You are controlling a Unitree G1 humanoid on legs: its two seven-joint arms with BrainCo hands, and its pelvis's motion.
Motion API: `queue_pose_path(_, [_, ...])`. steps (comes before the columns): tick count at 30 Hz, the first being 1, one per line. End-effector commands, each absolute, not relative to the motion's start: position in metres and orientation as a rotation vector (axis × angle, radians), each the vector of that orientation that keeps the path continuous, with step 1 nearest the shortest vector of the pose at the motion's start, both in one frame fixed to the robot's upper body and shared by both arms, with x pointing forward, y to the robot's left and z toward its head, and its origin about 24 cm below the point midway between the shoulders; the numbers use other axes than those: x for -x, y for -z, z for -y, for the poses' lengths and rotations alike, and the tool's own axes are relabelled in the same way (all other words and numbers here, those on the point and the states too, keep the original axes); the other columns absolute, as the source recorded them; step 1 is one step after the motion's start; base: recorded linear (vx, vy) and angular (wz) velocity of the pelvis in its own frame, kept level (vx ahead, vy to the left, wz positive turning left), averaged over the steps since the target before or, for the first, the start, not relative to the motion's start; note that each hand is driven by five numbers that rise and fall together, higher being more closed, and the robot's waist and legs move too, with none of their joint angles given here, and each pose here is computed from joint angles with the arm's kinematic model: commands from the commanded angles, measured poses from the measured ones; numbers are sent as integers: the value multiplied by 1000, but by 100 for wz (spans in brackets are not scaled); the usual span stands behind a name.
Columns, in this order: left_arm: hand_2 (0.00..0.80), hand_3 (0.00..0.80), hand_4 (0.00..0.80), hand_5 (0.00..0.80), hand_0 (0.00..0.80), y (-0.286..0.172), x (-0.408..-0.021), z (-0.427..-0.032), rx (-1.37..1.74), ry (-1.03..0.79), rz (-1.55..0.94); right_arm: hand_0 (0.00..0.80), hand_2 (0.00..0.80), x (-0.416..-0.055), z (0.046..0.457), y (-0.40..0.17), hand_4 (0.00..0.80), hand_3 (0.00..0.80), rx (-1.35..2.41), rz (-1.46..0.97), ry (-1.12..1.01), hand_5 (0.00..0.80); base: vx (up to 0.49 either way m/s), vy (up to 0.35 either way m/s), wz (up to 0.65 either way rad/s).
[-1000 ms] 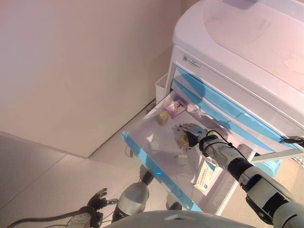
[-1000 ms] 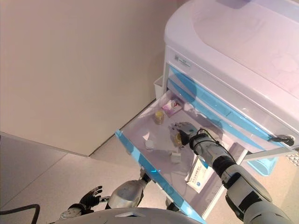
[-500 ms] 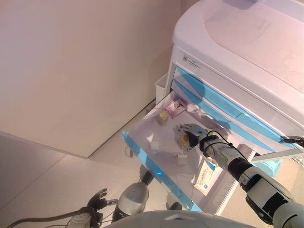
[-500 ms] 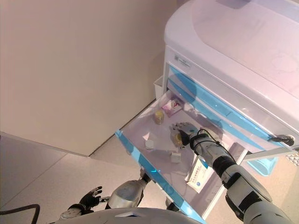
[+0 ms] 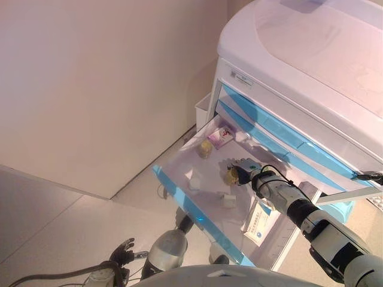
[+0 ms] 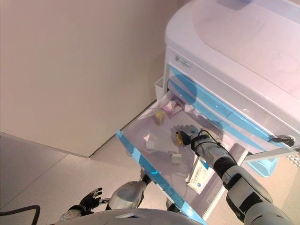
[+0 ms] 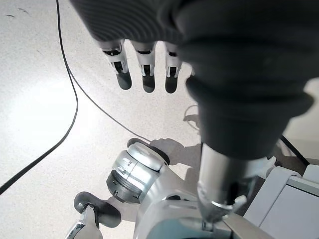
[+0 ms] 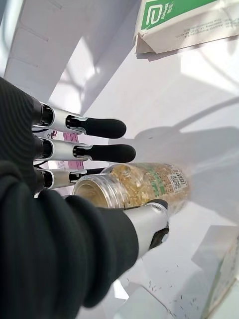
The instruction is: Open the drawer and pick up the medicine
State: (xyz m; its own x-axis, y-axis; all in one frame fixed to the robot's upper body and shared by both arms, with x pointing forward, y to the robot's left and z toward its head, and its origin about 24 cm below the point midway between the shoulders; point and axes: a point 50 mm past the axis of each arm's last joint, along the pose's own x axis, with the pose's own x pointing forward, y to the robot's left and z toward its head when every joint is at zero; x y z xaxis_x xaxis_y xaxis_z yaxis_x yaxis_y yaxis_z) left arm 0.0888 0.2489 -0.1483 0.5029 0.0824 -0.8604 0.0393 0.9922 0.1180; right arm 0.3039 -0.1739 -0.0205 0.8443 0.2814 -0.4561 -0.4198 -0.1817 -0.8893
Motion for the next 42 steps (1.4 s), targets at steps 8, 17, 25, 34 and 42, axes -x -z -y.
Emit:
queue_pose_path(8, [0, 0, 0, 0, 0, 148, -84, -255, -133, -54, -1046, 800, 800, -307, 159, 1, 800, 800, 1654, 47, -627, 800, -2, -4, 0])
queue_pose_path(17, [0, 0, 0, 0, 0, 143, -78, -278, -151, -132, -1072, 800, 800, -292, 136, -87, 800, 800, 1653, 293, -810, 800, -14, -48, -12])
queue_pose_path(25, [0, 0, 0, 0, 0, 142, -80, -285, -113, -192, -1080, 800, 800, -278, 144, -197, 800, 800, 1552, 425, -840, 800, -16, 1, -40])
queue_pose_path(34, [0, 0, 0, 0, 0, 148, -76, -272, -49, -212, -1085, 800, 800, -266, 176, -300, 800, 800, 1265, 723, -479, 800, 3, 48, -22])
queue_pose_path(42, [0, 0, 0, 0, 0, 148, -62, -281, -60, -247, -1127, 800, 800, -277, 232, -345, 800, 800, 1416, 612, -64, 800, 36, 27, 0])
